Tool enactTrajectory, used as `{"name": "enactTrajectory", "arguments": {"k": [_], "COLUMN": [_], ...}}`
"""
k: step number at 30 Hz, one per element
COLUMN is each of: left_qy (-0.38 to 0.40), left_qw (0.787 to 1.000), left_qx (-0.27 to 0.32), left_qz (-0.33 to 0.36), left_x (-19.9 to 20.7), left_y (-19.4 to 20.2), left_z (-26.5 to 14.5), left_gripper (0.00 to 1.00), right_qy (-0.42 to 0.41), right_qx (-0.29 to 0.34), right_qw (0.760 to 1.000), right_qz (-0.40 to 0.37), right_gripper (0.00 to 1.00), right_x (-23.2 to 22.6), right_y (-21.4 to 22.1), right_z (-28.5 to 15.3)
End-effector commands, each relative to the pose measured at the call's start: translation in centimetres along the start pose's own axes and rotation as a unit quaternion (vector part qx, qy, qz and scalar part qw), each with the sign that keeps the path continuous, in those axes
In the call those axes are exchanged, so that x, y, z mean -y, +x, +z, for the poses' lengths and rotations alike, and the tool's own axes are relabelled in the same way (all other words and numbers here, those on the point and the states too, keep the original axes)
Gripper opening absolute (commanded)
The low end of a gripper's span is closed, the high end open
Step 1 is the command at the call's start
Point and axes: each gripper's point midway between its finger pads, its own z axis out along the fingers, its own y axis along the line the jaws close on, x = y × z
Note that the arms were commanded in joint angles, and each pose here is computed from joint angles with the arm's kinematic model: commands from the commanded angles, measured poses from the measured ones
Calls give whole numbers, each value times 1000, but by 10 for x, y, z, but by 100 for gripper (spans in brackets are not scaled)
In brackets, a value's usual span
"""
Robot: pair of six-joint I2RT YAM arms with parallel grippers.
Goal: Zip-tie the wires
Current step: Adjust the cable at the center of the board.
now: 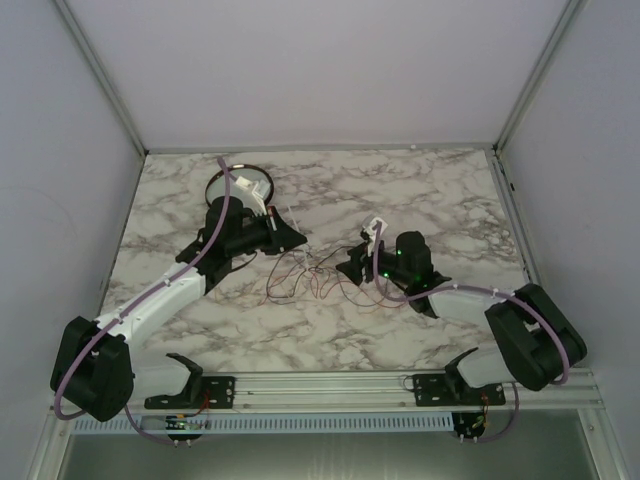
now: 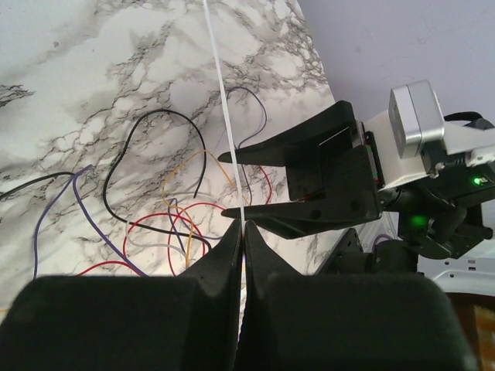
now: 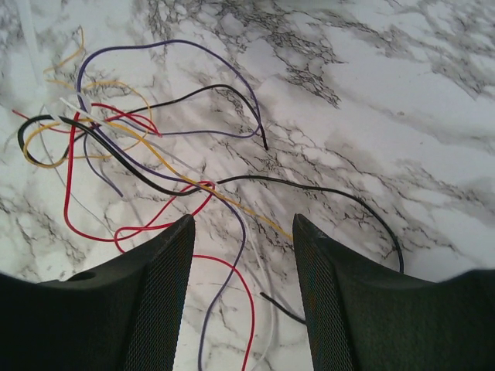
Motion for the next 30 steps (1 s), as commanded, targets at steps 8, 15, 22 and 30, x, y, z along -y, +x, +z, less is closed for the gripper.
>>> {"name": "enactTrajectory", "arguments": {"k": [8,15,22,30], "left_qy": [7,6,3,5], "left_qw": [1000,1000,1000,1000], "left_qx": [2,0,0,-1], "left_qz": [1,-1,-5,-7], "left_x": [7,7,5,6], "left_y": [-6,-4,-2,-2], "left_z": [-5,-6,-7,-6], "left_gripper": [0,0,0,0], "right_qy": [-47,-53,-41,-50], "right_qx": [31,37,40,29], "right_qw": [992,990,988,987], "right_qz": [-116,-128,-140,-147], "right_gripper": [52,48,43,36], "right_x": [-17,-21,-18,-19], "right_y": [-8,-10,-14,-9], "right_z": [29,41,44,55]}}
